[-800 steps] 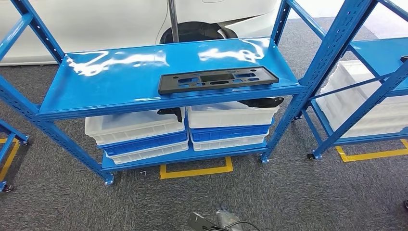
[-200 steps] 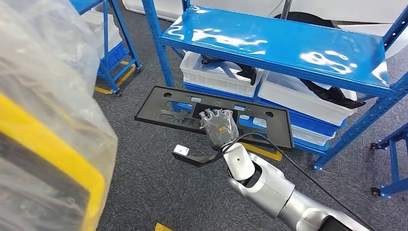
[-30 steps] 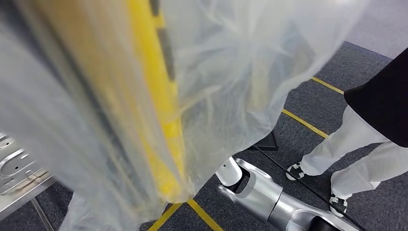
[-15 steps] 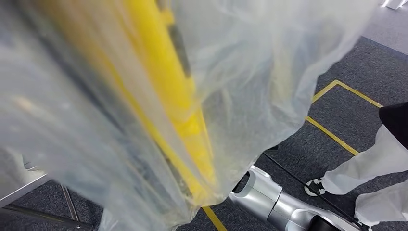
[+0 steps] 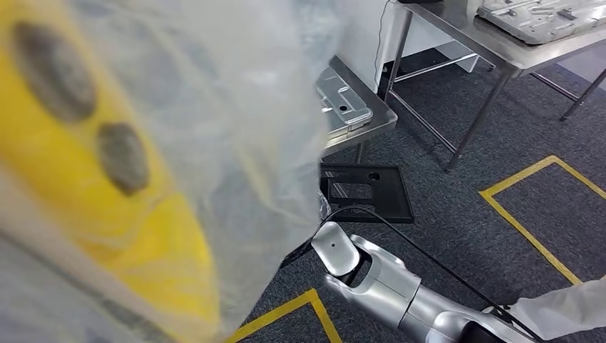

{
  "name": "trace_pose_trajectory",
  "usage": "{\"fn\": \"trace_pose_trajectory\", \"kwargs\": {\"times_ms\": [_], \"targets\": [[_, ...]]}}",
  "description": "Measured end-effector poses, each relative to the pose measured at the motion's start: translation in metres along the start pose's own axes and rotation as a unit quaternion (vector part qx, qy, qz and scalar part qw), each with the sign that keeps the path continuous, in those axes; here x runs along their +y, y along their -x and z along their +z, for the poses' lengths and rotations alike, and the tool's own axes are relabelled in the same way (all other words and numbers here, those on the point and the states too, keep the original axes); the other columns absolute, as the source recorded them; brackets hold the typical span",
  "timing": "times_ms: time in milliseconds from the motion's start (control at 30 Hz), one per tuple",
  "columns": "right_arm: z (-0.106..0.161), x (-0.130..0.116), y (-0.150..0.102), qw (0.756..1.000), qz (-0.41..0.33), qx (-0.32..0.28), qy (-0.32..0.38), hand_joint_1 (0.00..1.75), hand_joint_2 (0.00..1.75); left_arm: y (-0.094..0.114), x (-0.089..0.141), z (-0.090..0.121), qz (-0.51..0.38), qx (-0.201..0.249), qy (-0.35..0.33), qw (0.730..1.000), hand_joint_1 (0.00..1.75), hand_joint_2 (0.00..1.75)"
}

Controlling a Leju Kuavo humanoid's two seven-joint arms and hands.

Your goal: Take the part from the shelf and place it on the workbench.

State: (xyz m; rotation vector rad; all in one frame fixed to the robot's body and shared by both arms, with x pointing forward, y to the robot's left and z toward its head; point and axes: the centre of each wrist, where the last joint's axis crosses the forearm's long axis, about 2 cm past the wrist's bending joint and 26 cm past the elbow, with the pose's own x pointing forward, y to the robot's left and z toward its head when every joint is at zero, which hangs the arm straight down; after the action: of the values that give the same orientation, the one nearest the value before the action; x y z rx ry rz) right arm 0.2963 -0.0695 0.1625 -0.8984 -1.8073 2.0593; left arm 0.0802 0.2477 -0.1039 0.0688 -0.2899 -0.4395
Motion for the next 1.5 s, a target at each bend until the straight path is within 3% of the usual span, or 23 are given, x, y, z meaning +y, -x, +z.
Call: {"fn": "trace_pose_trajectory", "kwargs": {"times_ms": [1033,1500], "targets": [[0.0033,0.0054,-0.0021,0.999,-0.014,-0.019,-0.023,1.75,1.75,-0.005,-0.0024,0.0,0.002,-0.002,0.0,1.0,0.0,1.75],[0.003,0.005,-0.0018,0.999,-0.012,-0.021,-0.027,1.75,1.75,-0.0014,-0.0044,0.0005,0.03,0.041,-0.006,0.999,0.0,1.75]]}}
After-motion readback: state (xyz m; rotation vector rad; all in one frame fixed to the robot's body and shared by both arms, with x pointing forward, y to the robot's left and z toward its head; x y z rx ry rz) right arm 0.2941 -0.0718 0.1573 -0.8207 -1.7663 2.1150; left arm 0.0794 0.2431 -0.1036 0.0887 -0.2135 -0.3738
